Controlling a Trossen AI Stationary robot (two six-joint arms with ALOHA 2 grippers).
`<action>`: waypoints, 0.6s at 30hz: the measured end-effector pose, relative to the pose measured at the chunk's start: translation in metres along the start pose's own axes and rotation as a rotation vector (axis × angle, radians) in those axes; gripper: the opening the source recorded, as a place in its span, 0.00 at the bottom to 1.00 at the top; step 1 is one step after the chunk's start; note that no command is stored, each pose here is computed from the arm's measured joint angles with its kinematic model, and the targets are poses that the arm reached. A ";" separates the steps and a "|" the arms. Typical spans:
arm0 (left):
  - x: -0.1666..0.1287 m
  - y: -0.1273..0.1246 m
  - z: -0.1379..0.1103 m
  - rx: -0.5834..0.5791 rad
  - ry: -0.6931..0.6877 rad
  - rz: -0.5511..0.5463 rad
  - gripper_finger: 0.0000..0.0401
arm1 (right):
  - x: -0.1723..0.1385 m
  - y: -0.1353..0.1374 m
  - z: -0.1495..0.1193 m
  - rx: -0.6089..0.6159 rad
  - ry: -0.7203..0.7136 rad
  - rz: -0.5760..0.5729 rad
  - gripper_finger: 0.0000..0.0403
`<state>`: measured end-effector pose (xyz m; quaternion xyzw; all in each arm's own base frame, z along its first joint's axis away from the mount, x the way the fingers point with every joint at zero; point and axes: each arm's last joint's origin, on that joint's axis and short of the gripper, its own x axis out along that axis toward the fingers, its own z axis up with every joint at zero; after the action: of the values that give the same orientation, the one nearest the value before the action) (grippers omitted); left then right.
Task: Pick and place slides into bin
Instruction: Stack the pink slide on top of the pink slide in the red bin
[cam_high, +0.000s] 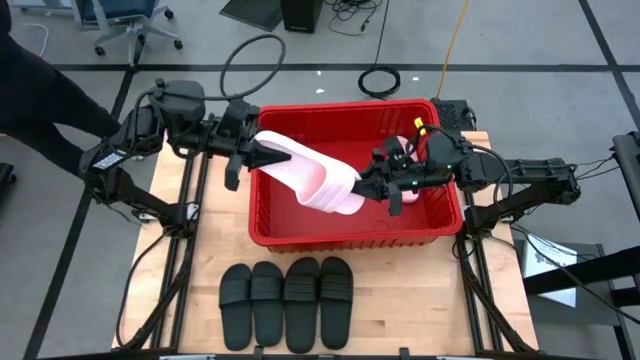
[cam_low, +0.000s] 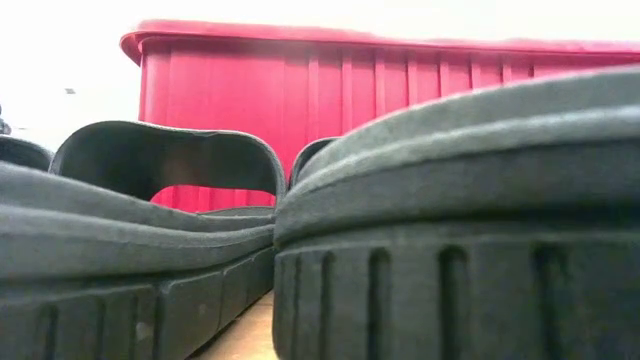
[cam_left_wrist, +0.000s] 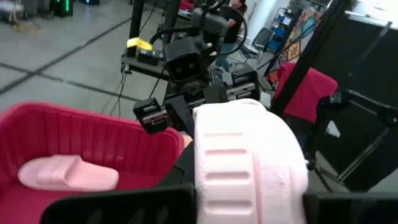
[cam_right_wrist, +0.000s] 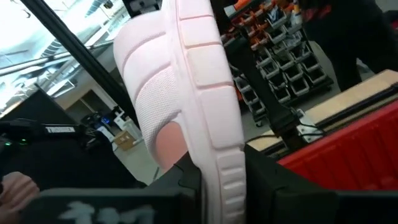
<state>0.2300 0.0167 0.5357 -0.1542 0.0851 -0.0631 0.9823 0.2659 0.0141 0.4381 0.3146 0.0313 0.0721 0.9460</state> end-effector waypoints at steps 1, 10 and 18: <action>-0.001 0.000 0.000 0.019 0.000 0.000 0.11 | 0.000 0.000 0.000 0.000 -0.001 0.008 0.17; -0.037 -0.004 -0.012 0.172 0.112 0.120 0.11 | -0.008 -0.003 0.018 0.030 -0.100 0.045 0.28; -0.056 -0.009 -0.008 0.517 0.078 0.253 0.11 | -0.007 -0.009 0.026 0.234 -0.090 0.123 0.39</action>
<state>0.1731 0.0146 0.5390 0.1155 0.1226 0.0346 0.9851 0.2632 -0.0095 0.4534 0.4269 -0.0223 0.1115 0.8971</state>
